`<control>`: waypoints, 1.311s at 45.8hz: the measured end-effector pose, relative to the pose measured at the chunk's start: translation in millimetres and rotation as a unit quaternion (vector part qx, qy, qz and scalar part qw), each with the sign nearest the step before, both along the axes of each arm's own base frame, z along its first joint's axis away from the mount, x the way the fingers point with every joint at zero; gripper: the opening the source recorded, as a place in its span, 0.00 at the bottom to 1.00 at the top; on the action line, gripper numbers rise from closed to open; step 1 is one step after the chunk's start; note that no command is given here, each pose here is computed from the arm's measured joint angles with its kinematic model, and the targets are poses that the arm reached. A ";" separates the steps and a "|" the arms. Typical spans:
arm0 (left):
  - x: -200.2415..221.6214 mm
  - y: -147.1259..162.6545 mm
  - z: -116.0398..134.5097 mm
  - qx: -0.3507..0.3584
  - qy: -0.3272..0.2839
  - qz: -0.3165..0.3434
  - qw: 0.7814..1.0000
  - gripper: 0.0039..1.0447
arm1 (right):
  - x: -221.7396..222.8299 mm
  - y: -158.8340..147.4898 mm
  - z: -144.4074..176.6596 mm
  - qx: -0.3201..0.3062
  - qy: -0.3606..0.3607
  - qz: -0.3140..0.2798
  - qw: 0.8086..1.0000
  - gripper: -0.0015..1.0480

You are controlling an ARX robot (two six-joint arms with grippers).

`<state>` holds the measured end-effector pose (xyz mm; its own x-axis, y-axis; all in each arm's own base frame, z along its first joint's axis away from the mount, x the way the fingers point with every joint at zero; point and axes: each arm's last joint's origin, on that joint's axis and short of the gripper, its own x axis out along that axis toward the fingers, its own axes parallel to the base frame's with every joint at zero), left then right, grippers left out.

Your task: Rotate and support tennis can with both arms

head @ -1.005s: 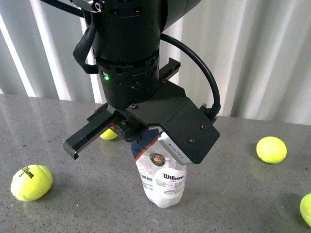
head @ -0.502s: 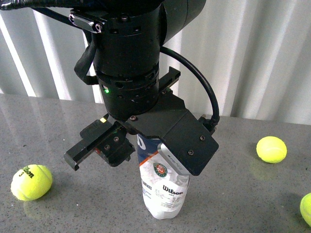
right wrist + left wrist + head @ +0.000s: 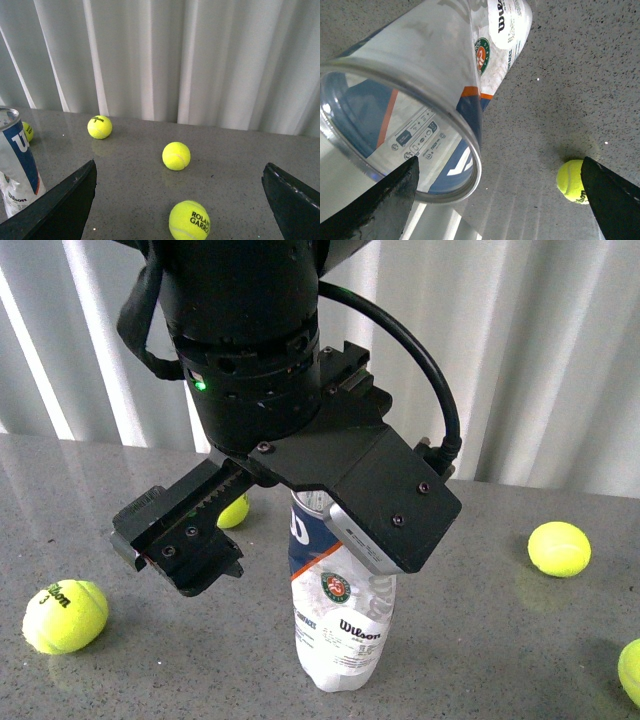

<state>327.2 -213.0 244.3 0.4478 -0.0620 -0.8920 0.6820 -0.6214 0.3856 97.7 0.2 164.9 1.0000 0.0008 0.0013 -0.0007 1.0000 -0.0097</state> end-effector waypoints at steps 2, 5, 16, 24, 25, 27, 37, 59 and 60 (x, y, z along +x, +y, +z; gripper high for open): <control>-2.4 0.8 4.1 -0.014 0.006 0.002 1.000 0.94 | 0.0 0.0 0.0 0.000 0.000 0.000 1.000 0.93; -6.8 1.7 14.2 -0.051 0.010 0.006 0.999 0.94 | 0.0 0.0 0.0 0.000 0.000 0.000 1.000 0.93; -25.2 40.7 78.6 -0.263 -0.041 0.037 0.963 0.94 | 0.0 0.0 0.0 0.000 0.000 0.000 1.000 0.93; -39.9 103.8 109.3 -0.437 -0.081 0.108 0.889 0.94 | 0.0 0.0 0.0 0.000 0.000 0.000 1.000 0.93; -44.1 117.2 111.8 -0.465 -0.086 0.123 0.873 0.94 | 0.0 0.0 0.0 0.000 0.000 0.000 1.000 0.93; -52.5 139.8 113.3 -0.513 -0.089 0.162 0.838 0.94 | 0.0 0.0 0.0 0.000 0.000 0.000 1.000 0.93; -91.9 206.9 76.6 -0.649 -0.088 0.310 0.689 0.94 | 0.0 0.0 0.0 0.000 0.000 0.000 1.000 0.93; -148.4 213.4 -19.2 -0.753 -0.208 0.486 0.392 0.21 | 0.0 0.1 0.0 0.000 0.000 0.001 1.000 0.93; -150.3 213.4 -21.8 -0.753 -0.207 0.487 0.391 0.18 | 0.0 0.1 0.0 0.000 0.000 0.001 1.000 0.93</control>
